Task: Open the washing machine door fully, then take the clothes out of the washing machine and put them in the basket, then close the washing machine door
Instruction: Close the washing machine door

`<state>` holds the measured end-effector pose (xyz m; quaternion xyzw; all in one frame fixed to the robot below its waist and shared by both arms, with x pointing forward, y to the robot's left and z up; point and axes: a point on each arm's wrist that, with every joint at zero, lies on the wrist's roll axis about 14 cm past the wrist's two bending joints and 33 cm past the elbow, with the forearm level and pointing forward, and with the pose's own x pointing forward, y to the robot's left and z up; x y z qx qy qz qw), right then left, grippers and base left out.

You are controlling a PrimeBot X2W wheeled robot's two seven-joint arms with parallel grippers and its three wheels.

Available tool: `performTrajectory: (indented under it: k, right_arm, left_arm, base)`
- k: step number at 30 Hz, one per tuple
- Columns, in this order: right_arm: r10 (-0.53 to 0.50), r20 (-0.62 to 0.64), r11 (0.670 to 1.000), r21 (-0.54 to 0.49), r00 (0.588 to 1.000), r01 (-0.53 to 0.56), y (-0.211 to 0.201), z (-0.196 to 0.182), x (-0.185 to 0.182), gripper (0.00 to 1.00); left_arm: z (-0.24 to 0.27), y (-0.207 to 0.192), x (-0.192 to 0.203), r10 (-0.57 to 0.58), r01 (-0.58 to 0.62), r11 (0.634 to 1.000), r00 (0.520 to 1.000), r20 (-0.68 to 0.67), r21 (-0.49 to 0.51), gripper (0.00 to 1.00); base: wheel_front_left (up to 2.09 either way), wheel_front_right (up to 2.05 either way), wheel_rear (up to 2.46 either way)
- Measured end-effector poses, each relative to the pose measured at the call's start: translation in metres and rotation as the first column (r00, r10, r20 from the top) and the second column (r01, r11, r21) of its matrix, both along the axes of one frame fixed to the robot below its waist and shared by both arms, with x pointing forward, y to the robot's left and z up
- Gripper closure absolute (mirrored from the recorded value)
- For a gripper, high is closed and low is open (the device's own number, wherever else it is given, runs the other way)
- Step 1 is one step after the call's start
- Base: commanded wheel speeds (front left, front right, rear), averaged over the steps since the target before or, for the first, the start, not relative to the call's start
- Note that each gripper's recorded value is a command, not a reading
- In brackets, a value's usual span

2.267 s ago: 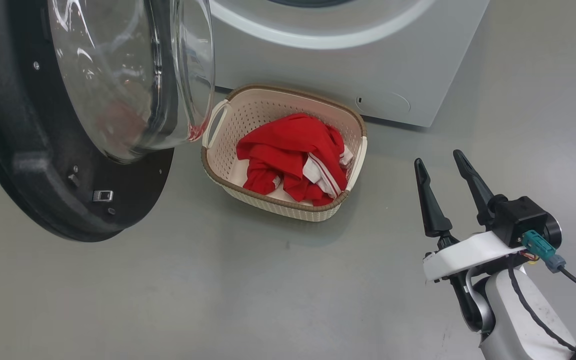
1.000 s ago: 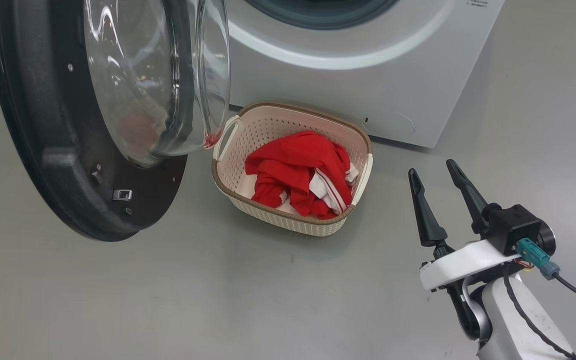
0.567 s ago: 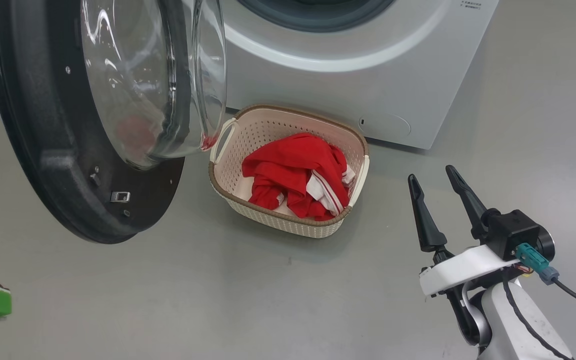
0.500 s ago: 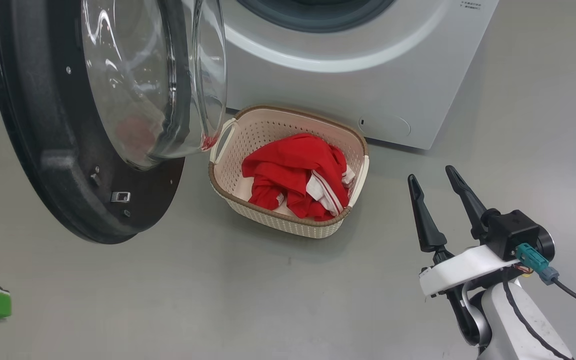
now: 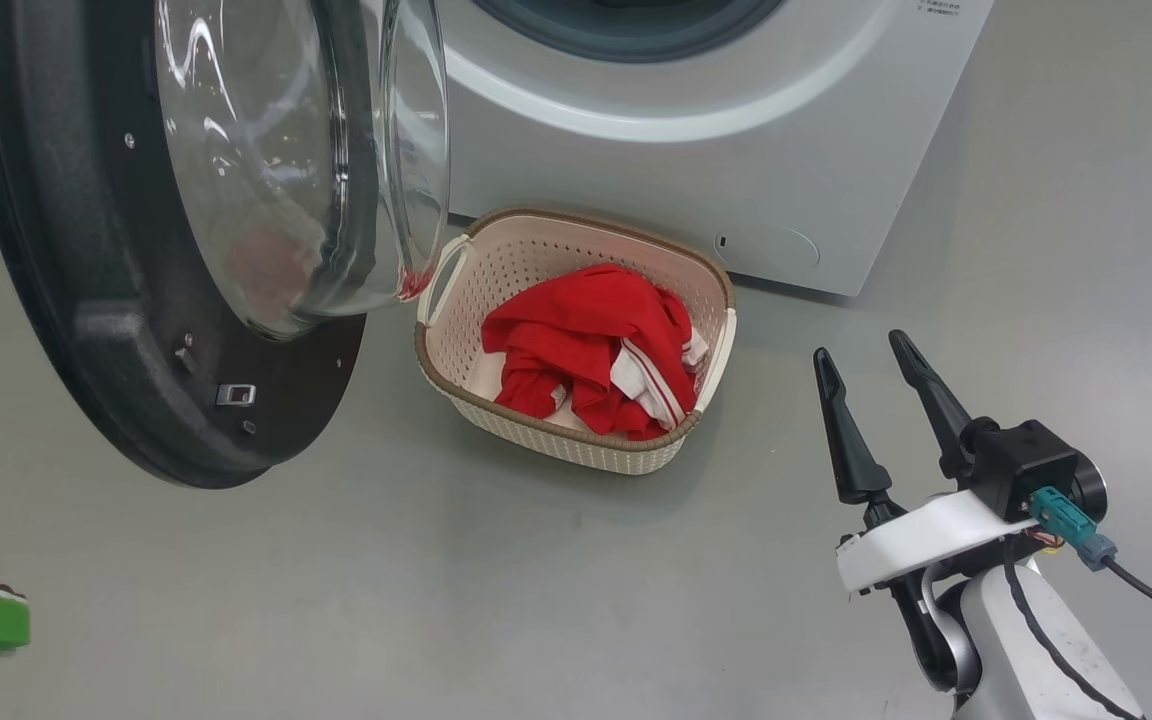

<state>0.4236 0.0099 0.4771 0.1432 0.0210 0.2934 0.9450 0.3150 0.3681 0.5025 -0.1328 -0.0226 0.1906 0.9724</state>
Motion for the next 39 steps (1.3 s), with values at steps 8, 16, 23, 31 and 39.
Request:
performTrajectory:
  k: [8,16,23,31,39]
  right_arm:
    - [-0.002,0.001,1.0,0.0,1.0,0.002,-0.001,0.001,0.0,0.0]
    - [-0.001,0.006,1.0,0.0,1.0,0.001,0.0,0.002,-0.001,0.0]
    - [0.003,0.008,1.0,0.001,1.0,-0.003,0.001,0.003,-0.002,0.0]
    - [0.003,0.007,1.0,0.003,1.0,-0.003,0.001,0.004,-0.002,0.0]
    - [0.0,0.005,1.0,0.005,1.0,0.0,0.001,0.003,-0.002,0.0]
  left_arm:
    - [-0.005,0.0,-0.001,-0.007,0.007,1.0,1.0,-0.016,0.005,0.0]
    - [-0.004,0.002,-0.002,-0.007,0.008,1.0,1.0,-0.015,0.013,0.0]
    - [-0.007,0.002,-0.003,-0.012,0.012,1.0,1.0,-0.023,0.007,0.0]
    - [-0.009,0.002,-0.004,-0.011,0.011,1.0,1.0,-0.022,-0.006,0.0]
    - [-0.011,0.001,-0.003,-0.016,0.015,1.0,1.0,-0.027,-0.009,0.0]
  base:
    - [0.0,0.0,0.0]
    - [0.0,0.0,0.0]
    - [0.0,0.0,0.0]
    - [0.0,0.0,0.0]
    - [0.0,0.0,0.0]
